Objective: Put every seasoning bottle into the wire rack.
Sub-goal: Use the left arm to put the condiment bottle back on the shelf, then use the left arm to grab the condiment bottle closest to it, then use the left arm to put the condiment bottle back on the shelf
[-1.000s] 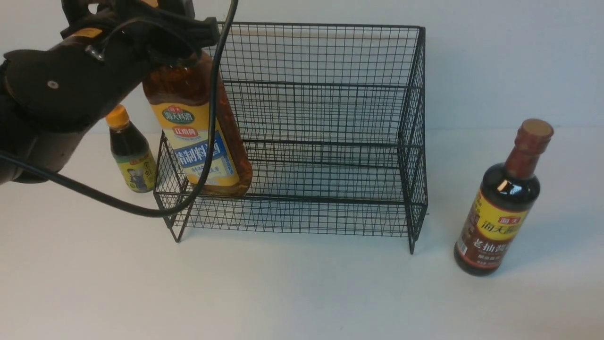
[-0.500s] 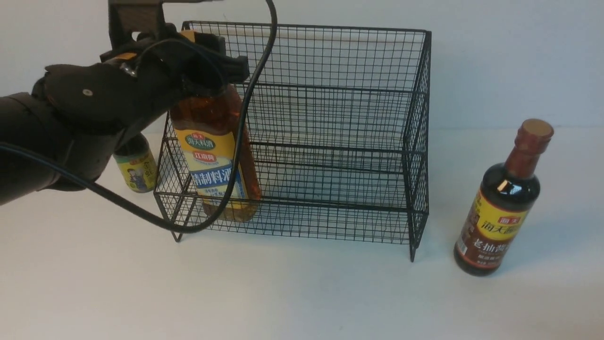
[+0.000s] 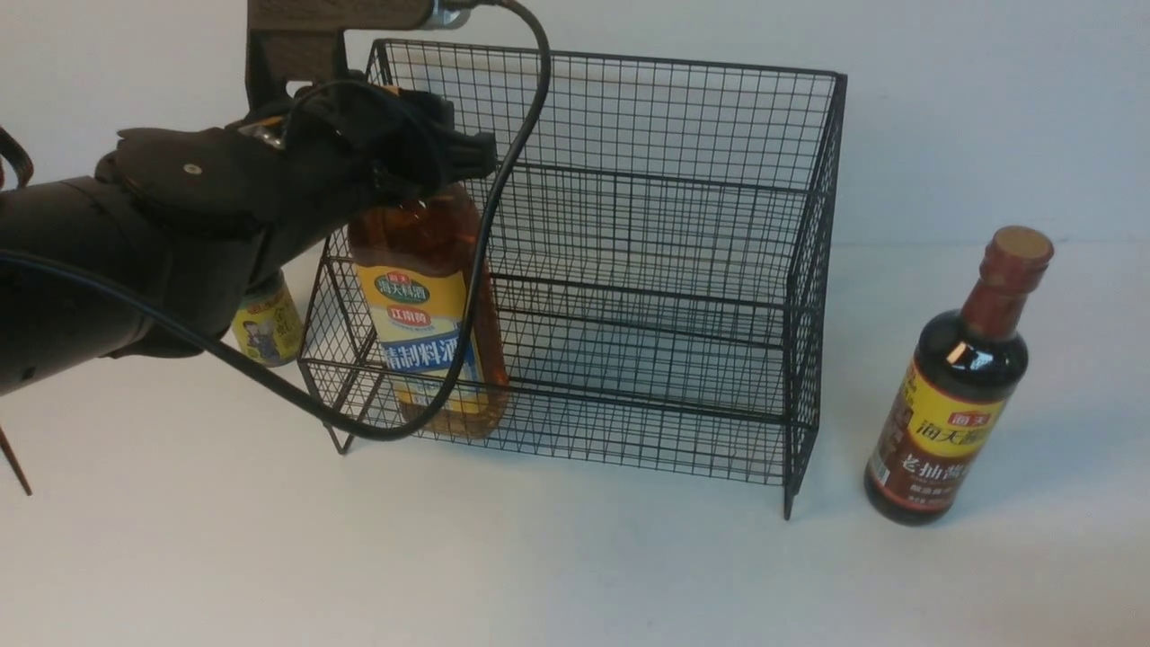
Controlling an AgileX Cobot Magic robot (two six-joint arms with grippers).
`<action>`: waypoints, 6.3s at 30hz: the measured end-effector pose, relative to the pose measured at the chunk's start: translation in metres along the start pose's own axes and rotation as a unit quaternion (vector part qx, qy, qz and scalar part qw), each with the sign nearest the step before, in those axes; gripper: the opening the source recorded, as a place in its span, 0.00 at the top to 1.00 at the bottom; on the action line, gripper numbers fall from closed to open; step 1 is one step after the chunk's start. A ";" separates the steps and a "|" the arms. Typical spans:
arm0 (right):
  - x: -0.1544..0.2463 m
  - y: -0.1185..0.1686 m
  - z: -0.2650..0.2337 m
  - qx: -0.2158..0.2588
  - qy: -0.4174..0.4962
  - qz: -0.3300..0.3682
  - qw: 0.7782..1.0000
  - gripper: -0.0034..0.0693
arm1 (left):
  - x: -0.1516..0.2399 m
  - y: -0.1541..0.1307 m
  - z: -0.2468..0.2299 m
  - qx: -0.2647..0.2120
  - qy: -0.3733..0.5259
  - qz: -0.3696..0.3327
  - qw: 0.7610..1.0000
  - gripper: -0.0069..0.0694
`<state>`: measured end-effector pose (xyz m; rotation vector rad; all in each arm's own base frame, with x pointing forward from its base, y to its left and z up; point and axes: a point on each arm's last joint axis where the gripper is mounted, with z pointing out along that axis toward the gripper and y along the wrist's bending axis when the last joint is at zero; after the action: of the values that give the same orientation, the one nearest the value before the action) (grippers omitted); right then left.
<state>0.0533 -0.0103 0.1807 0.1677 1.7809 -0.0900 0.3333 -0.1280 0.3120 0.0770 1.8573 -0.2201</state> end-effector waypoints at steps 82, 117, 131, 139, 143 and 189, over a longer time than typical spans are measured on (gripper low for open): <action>0.000 0.000 0.000 0.000 0.000 0.000 1.000 0.97 | 0.015 0.105 -0.176 -0.153 0.025 -0.044 0.987 0.92; 0.000 0.000 0.000 0.000 0.000 0.000 1.000 0.97 | 0.021 0.164 0.066 -0.133 0.093 -0.048 0.986 0.27; 0.000 0.000 0.000 0.000 0.000 0.000 1.000 0.97 | 0.050 0.169 0.087 -0.125 0.121 -0.030 0.984 0.51; 0.000 0.000 0.000 0.000 0.000 0.000 1.000 0.97 | 0.049 0.169 0.085 -0.127 0.124 -0.026 0.984 0.57; 0.000 0.000 0.000 0.000 0.000 0.000 1.000 0.97 | 0.036 0.168 0.072 -0.141 0.128 -0.017 0.982 0.57; 0.000 0.000 0.000 0.000 0.000 0.000 1.000 0.97 | -0.018 -0.123 -0.059 0.211 0.044 0.158 0.963 0.57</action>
<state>0.0533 -0.0103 0.1807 0.1675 1.7809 -0.0903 0.2627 -0.2364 0.3591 0.6837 1.8285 -0.3908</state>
